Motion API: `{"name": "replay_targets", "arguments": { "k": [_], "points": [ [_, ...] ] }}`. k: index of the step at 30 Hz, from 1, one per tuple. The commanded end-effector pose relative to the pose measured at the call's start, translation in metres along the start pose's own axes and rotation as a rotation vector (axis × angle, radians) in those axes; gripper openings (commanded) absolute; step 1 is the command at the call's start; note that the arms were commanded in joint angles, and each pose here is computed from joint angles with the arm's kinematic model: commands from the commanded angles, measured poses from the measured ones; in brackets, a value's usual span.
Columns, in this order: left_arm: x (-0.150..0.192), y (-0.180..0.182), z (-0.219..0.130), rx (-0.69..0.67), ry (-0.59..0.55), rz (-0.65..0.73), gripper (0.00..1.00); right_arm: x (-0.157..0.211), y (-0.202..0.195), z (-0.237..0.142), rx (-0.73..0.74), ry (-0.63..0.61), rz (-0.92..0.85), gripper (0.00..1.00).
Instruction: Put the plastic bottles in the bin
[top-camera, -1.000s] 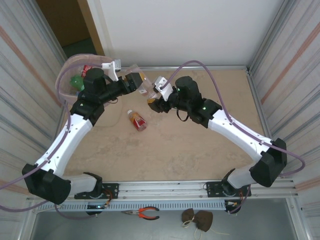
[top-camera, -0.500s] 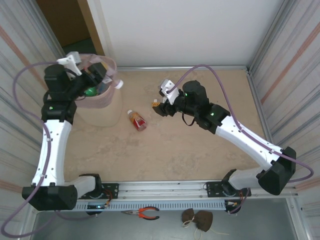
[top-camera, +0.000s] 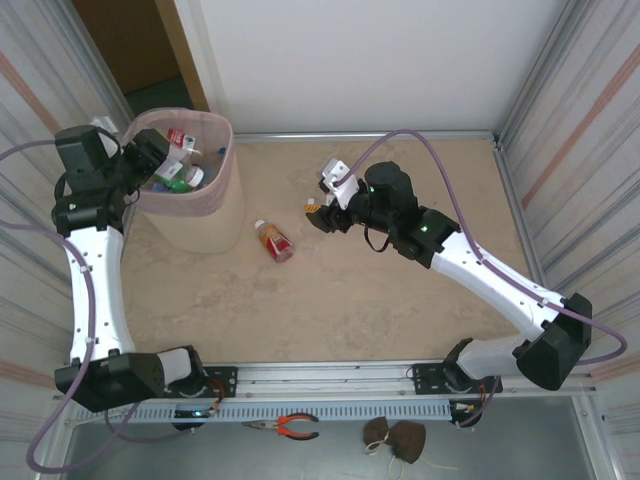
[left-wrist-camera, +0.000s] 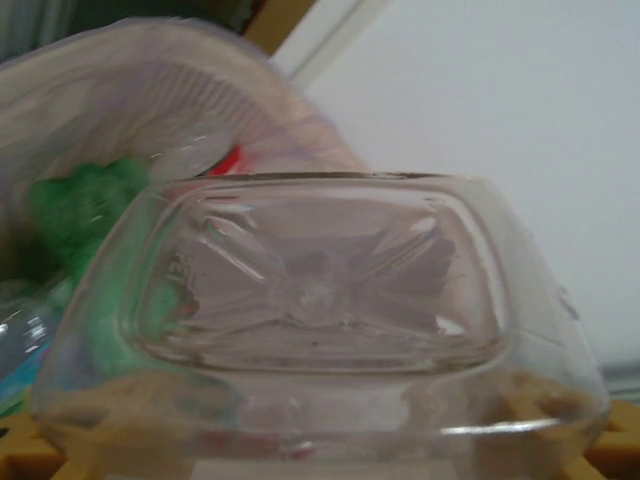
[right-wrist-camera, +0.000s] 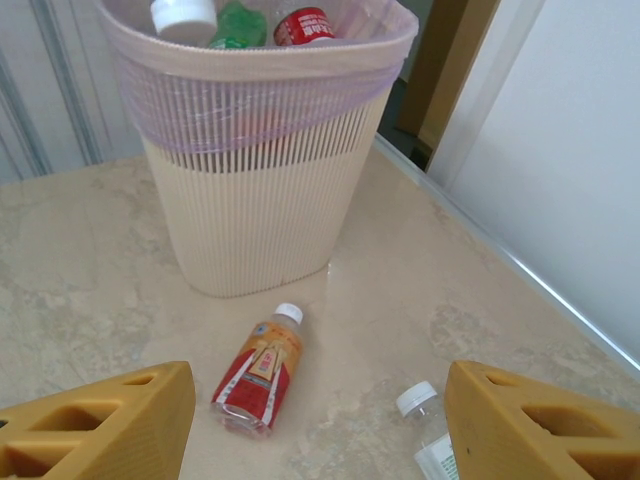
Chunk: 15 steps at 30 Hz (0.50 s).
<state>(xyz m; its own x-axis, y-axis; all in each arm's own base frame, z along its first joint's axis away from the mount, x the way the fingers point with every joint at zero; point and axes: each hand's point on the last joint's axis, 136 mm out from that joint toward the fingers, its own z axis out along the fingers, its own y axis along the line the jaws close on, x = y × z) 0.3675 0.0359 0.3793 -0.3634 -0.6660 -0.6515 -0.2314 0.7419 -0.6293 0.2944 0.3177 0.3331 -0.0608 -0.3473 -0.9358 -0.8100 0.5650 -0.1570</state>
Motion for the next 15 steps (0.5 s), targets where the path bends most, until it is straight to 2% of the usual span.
{"name": "replay_targets", "arguments": {
  "k": [1, 7, 15],
  "points": [
    [-0.009, 0.029, -0.010, -0.180, -0.036, -0.072, 0.66, 0.001, 0.002, -0.003, 0.003, 0.002, 0.026, 0.66],
    [-0.009, 0.059, -0.011, -0.340, -0.026, -0.147, 0.70, 0.002, 0.001, -0.003, 0.006, 0.007, 0.029, 0.66],
    [-0.015, 0.054, -0.011, -0.320, -0.021, -0.163, 0.85, 0.001, 0.000, -0.005, 0.014, 0.005, 0.031, 0.65]
  ]
}}
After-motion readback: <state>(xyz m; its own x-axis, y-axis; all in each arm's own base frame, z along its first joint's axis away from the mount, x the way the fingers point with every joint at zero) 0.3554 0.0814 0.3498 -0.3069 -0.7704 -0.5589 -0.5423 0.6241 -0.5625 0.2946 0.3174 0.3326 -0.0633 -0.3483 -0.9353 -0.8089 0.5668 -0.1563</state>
